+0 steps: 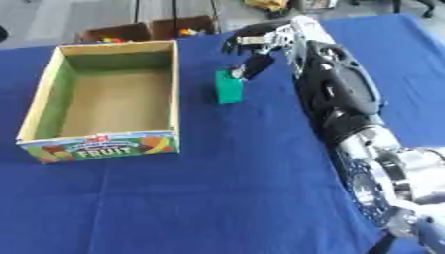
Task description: Pick up objects on the table and place them in the box.
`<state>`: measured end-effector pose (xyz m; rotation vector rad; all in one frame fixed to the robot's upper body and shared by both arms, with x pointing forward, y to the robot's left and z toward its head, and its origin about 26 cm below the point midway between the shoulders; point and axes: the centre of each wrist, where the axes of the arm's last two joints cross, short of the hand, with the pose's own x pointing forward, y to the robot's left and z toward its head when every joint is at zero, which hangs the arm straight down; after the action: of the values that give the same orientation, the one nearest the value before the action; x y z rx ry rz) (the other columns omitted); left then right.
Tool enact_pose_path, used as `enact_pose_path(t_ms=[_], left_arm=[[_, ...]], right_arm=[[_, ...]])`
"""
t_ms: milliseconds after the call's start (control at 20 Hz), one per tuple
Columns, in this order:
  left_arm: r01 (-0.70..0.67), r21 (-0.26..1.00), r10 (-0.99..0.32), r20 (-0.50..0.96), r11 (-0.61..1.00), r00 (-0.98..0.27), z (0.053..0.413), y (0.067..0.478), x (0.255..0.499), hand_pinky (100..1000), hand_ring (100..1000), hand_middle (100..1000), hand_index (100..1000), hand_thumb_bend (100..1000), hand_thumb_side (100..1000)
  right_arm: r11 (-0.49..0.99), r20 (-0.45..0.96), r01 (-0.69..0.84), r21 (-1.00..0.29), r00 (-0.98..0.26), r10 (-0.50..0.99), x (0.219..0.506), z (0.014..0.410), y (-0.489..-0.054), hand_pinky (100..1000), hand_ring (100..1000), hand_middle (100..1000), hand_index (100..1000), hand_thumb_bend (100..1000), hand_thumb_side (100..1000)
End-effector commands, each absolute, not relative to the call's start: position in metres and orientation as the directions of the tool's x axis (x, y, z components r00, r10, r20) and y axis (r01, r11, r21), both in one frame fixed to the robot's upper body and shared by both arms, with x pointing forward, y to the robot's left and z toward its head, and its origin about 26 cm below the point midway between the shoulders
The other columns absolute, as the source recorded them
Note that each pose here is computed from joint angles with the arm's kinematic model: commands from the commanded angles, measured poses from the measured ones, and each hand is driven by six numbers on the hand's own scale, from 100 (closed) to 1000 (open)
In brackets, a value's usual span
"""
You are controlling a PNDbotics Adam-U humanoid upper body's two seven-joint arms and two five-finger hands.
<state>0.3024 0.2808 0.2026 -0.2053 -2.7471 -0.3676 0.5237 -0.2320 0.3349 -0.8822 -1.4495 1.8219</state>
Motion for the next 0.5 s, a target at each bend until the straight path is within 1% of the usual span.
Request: enact_pose_path(t_ms=[50, 300, 500], left_arm=[[0.181, 0.251, 0.086, 0.349, 0.951, -0.933, 0.210, 0.281, 0.300, 725, 740, 984, 970, 100, 1000], [0.182, 0.255, 0.084, 0.353, 0.950, -0.932, 0.210, 0.281, 0.300, 725, 740, 984, 969, 100, 1000], [0.180, 0.256, 0.081, 0.354, 0.950, -0.932, 0.210, 0.281, 0.300, 725, 740, 985, 969, 100, 1000]], right_arm=[[-0.486, -0.286, -0.048, -0.872, -0.757, 0.588, 0.513, 0.372, -0.233, 707, 843, 862, 979, 466, 532], [-0.430, -0.325, 0.054, -0.901, -0.740, 0.589, 0.500, 0.398, -0.234, 708, 846, 866, 979, 468, 561], [-0.426, -0.325, 0.059, -0.903, -0.741, 0.587, 0.499, 0.399, -0.237, 710, 847, 867, 983, 487, 550]])
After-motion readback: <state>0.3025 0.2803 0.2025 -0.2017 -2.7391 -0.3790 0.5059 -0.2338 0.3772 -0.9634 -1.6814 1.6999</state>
